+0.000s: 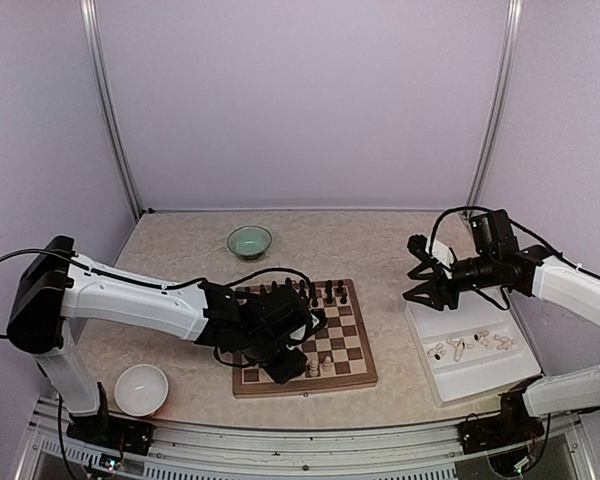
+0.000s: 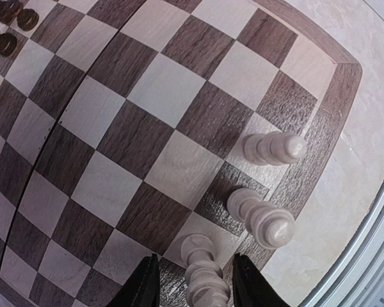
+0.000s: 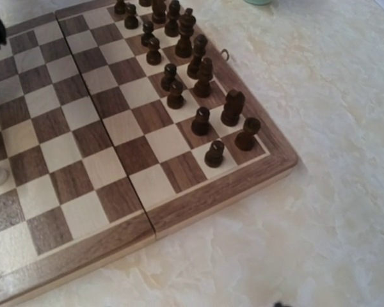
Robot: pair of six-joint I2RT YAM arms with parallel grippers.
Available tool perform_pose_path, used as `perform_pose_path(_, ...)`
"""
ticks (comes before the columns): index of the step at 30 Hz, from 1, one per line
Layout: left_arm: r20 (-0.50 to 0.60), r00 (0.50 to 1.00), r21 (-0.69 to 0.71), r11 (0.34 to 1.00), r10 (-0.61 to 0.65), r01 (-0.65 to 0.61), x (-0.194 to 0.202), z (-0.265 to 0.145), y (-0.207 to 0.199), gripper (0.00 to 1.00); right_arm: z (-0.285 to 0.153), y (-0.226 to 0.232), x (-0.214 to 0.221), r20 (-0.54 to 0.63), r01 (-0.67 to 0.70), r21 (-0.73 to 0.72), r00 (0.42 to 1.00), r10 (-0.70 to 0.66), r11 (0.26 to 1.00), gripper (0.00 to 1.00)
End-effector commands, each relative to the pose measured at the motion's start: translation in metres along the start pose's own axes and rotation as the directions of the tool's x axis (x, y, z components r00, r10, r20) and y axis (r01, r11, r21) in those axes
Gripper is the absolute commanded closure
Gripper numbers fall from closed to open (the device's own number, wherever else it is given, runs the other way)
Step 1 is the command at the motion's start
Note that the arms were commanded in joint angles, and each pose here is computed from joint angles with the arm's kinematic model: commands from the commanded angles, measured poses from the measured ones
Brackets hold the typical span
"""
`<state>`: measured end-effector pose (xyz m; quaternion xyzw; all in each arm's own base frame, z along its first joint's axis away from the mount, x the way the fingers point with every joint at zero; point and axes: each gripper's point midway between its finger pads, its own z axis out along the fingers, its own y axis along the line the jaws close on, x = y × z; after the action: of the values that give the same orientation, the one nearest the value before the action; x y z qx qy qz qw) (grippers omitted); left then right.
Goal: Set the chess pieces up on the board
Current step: Place the queen at d1.
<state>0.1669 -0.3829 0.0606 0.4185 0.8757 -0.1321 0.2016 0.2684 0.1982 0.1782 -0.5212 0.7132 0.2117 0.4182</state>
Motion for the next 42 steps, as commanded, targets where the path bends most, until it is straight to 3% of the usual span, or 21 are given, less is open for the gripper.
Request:
perform_pose_path(1, -0.010, 1.000, -0.005, 1.000, 0.017, -0.017, 0.003, -0.003, -0.002, 0.58, 0.001, -0.002, 0.004, -0.002, -0.006, 0.004, 1.000, 0.006, 1.000, 0.46)
perform_pose_path(9, 0.019, 0.999, -0.075, 0.997, 0.037, -0.036, -0.014, -0.038, 0.011, 0.51, -0.009, -0.021, -0.005, -0.010, -0.030, 0.062, 0.999, 0.031, 0.998, 0.47)
perform_pose_path(13, 0.050, 0.997, -0.108, 0.993, 0.059, -0.053, -0.028, -0.073, 0.025, 0.50, -0.020, -0.041, 0.009, -0.104, -0.051, 0.105, 0.993, 0.062, 0.993, 0.49)
perform_pose_path(17, 0.203, 0.975, -0.103, 0.992, 0.094, -0.074, -0.080, -0.116, 0.032, 0.49, -0.030, -0.049, 0.052, -0.277, -0.101, 0.130, 0.951, 0.134, 0.986, 0.54)
perform_pose_path(21, 0.389, 0.913, -0.126, 0.989, 0.123, -0.080, -0.149, -0.150, 0.026, 0.47, -0.041, -0.035, 0.099, -0.430, -0.169, 0.122, 0.879, 0.206, 0.978, 0.66)
perform_pose_path(24, 0.506, 0.860, -0.067, 0.997, 0.071, -0.043, -0.182, -0.149, 0.015, 0.46, -0.047, -0.025, 0.129, -0.518, -0.184, 0.143, 0.823, 0.231, 0.973, 0.70)
perform_pose_path(27, 0.555, 0.831, 0.036, 0.998, 0.026, -0.056, -0.196, -0.137, -0.008, 0.46, -0.048, -0.015, 0.150, -0.567, -0.194, 0.150, 0.786, 0.245, 0.970, 0.73)
perform_pose_path(33, 0.570, 0.822, 0.096, 0.994, -0.017, -0.046, -0.191, -0.107, -0.024, 0.46, -0.046, -0.006, 0.169, -0.607, -0.232, 0.154, 0.745, 0.277, 0.961, 0.79)
perform_pose_path(42, 0.536, 0.844, 0.128, 0.990, -0.017, -0.061, -0.179, -0.088, -0.029, 0.46, -0.046, 0.007, 0.193, -0.664, -0.250, 0.146, 0.692, 0.282, 0.957, 0.78)
